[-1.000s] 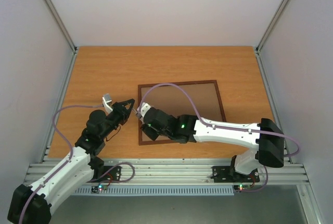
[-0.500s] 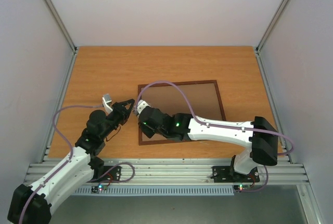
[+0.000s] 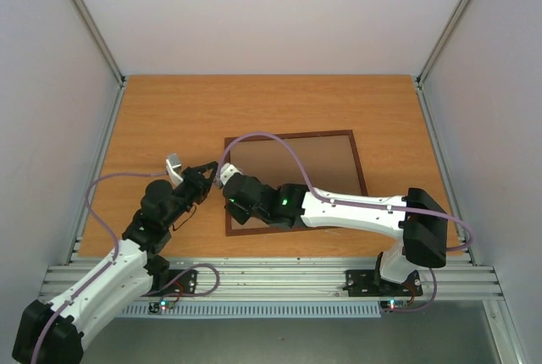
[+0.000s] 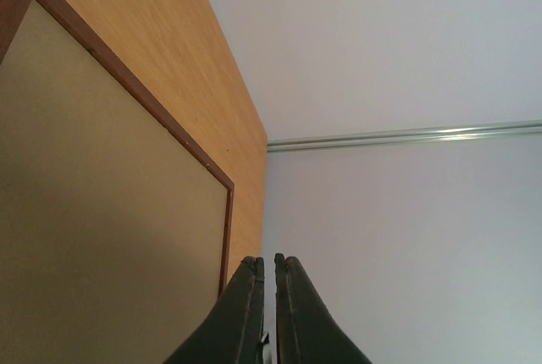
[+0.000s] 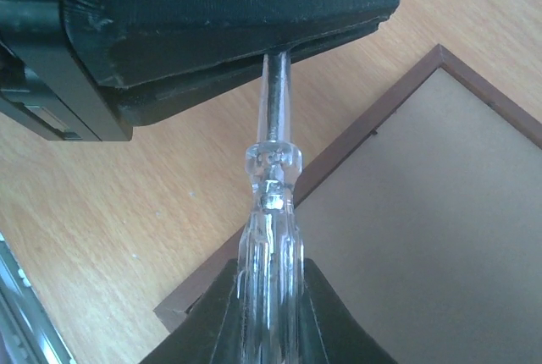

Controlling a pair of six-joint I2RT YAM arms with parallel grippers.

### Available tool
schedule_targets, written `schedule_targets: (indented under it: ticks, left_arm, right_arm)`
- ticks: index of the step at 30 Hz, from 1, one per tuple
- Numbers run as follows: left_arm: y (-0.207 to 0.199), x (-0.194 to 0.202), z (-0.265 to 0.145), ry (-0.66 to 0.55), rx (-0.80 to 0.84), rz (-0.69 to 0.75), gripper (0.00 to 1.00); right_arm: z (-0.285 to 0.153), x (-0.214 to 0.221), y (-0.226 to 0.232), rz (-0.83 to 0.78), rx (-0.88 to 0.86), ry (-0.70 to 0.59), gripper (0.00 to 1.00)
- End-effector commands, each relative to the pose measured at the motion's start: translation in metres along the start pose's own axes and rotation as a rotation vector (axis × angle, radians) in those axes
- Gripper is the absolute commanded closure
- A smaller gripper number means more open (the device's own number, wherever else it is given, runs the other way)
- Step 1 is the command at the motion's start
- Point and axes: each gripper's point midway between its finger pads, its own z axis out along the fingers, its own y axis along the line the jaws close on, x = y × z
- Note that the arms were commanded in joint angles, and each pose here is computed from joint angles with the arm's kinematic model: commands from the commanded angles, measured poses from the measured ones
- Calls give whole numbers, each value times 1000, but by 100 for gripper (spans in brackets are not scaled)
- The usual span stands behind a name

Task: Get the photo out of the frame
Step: Adjust the screwdriver.

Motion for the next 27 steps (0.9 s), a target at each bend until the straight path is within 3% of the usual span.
schedule_targets:
  ticks: [1,4,12,18,22,27]
  left_arm:
    - [0,0,-3,-8,14,18,100]
    - [1,2,-3,5,-6,41,94]
    - [17,2,-10,25,-143,158,45]
    - [35,-10,-30,39,-394,386,14]
    - [53,-14,-37,80,-521,465,7]
    - [80,-16,-38,127,-577,420,4]
  right_arm:
    - [-7,-12,-4,-38,-1,-40,99]
    - [-12,-10,-6,-73,-25,-54,99]
    - [-18,13,-6,-193,-120,-8,99]
    - [-15,36,-24,-274,-157,75,99]
    - [-10,50,-43,-304,-150,92,99]
    - [-6,60,-53,-365,-169,109,99]
